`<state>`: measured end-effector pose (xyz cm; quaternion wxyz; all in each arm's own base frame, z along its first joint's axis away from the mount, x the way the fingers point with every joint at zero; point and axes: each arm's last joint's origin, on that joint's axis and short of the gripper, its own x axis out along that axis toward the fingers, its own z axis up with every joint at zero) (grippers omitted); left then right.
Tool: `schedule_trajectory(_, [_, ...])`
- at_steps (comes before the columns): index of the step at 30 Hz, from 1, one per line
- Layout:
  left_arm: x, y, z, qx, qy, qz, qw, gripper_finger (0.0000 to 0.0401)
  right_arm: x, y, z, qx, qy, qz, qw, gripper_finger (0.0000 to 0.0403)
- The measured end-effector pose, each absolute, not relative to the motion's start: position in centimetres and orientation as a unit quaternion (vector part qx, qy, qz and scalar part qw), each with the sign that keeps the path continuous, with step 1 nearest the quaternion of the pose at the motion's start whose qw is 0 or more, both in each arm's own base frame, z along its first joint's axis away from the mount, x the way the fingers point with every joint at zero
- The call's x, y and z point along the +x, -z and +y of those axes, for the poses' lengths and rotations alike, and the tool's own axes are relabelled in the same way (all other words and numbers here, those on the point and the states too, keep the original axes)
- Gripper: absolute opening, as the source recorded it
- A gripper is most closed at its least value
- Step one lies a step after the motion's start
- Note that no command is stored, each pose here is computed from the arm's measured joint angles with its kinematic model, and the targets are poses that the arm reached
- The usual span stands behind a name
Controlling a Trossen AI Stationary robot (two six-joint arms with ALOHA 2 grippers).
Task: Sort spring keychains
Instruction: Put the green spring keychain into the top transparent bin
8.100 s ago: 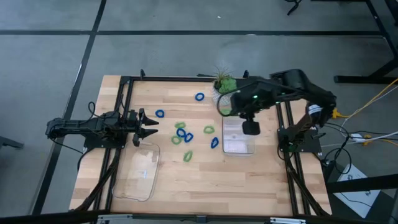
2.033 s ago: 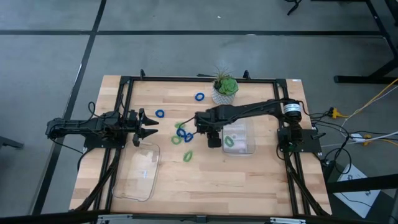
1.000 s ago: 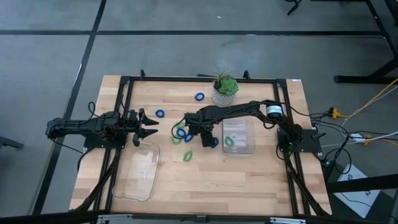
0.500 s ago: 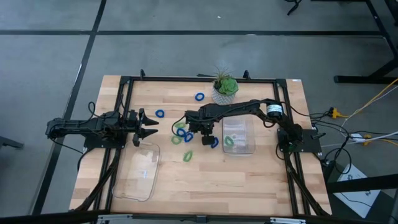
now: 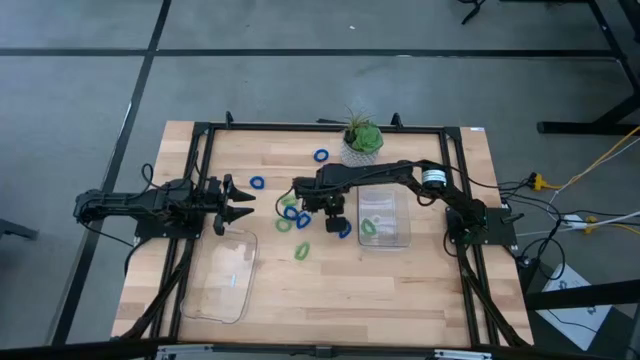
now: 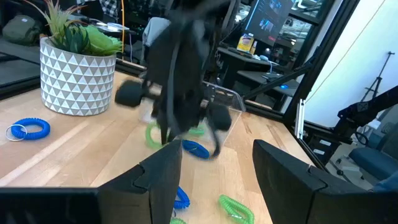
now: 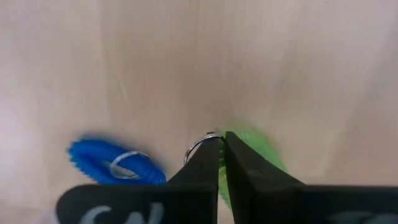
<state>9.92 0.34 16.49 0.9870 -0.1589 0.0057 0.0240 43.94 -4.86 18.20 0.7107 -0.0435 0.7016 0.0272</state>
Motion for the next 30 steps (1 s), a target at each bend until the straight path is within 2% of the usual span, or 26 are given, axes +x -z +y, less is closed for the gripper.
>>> schedule_trajectory(17, [9.9, -16.5, 0.3, -0.159, -0.024, 0.006, 0.987, 0.0194, 44.2, -29.5, -4.3, 0.045, -0.082, 0.629, 0.772, 0.001])
schedule_trajectory(30, [9.9, -16.5, 0.3, -0.159, -0.023, 0.006, 0.987, 0.0194, 40.8, -34.9, -3.8, 0.049, -0.092, 0.586, 0.803, 0.001])
